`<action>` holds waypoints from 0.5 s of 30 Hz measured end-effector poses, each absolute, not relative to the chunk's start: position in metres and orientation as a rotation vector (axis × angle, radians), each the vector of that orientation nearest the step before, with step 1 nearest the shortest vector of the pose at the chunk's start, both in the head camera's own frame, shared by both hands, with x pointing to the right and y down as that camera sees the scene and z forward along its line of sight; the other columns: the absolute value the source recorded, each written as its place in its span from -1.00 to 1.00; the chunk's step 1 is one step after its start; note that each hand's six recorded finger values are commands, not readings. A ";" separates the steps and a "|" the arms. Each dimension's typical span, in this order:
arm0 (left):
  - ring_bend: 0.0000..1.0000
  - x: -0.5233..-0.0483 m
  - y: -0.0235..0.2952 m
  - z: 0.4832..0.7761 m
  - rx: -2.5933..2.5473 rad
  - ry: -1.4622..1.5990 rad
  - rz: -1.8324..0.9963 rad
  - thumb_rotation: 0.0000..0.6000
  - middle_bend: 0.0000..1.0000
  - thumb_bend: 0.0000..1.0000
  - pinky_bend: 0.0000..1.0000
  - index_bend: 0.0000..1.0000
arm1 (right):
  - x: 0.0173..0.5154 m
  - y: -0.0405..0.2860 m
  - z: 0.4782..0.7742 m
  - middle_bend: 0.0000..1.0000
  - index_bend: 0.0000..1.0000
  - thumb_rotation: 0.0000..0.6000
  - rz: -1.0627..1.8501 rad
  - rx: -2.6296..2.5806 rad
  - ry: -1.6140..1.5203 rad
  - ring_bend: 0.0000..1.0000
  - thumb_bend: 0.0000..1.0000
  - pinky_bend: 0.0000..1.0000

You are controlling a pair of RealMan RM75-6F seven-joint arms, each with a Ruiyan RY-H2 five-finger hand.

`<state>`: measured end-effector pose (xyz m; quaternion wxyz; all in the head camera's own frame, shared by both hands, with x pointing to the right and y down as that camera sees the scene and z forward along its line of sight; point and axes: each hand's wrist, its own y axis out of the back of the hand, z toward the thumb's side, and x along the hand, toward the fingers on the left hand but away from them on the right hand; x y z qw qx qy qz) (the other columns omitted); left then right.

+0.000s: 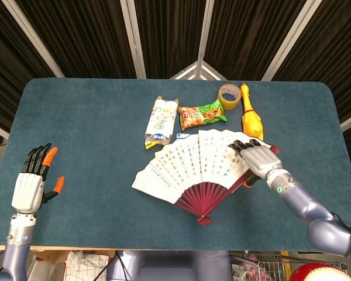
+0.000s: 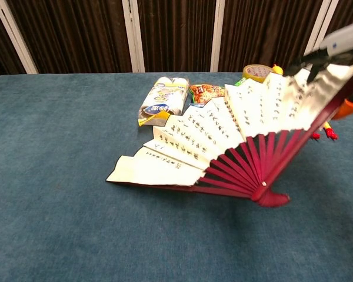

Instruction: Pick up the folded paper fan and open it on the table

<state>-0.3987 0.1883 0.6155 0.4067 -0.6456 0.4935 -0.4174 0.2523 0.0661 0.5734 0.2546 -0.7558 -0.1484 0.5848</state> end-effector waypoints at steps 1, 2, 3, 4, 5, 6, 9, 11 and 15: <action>-1.00 -0.399 0.188 0.616 -1.628 1.245 -1.054 1.00 -1.00 0.11 -1.00 -0.89 | 0.250 0.061 0.568 -1.00 -1.00 1.00 1.583 -2.053 -0.406 -0.73 -0.53 -0.98; -1.00 -0.399 0.188 0.616 -1.628 1.246 -1.055 1.00 -1.00 0.11 -1.00 -0.89 | 0.247 0.056 0.562 -1.00 -1.00 1.00 1.577 -2.045 -0.403 -0.73 -0.53 -0.98; -1.00 -0.400 0.188 0.616 -1.626 1.247 -1.056 1.00 -1.00 0.11 -1.00 -0.89 | 0.244 0.051 0.556 -1.00 -1.00 1.00 1.570 -2.027 -0.391 -0.73 -0.53 -0.98; -1.00 -0.400 0.188 0.616 -1.626 1.248 -1.057 1.00 -1.00 0.11 -1.00 -0.89 | 0.241 0.047 0.553 -1.00 -1.00 1.00 1.564 -2.008 -0.377 -0.73 -0.53 -0.98; -1.00 -0.400 0.188 0.616 -1.627 1.249 -1.057 1.00 -1.00 0.11 -1.00 -0.89 | 0.238 0.045 0.550 -1.00 -1.00 1.00 1.557 -1.983 -0.359 -0.73 -0.53 -0.98; -1.00 -0.400 0.187 0.616 -1.628 1.250 -1.057 1.00 -1.00 0.11 -1.00 -0.89 | 0.236 0.041 0.546 -1.00 -1.00 1.00 1.550 -1.941 -0.335 -0.73 -0.53 -0.98; -1.00 -0.400 0.188 0.616 -1.628 1.248 -1.057 1.00 -1.00 0.11 -1.00 -0.89 | 0.236 0.033 0.537 -1.00 -1.00 1.00 1.541 -1.800 -0.297 -0.73 -0.53 -0.98; -1.00 -0.400 0.188 0.616 -1.630 1.248 -1.057 1.00 -1.00 0.11 -1.00 -0.89 | 0.236 0.026 0.531 -1.00 -1.00 1.00 1.531 -1.708 -0.302 -0.73 -0.53 -0.98; -1.00 -0.399 0.189 0.616 -1.632 1.244 -1.060 1.00 -1.00 0.11 -1.00 -0.89 | 0.234 0.010 0.510 -1.00 -1.00 1.00 1.489 -1.501 -0.358 -0.73 -0.53 -0.98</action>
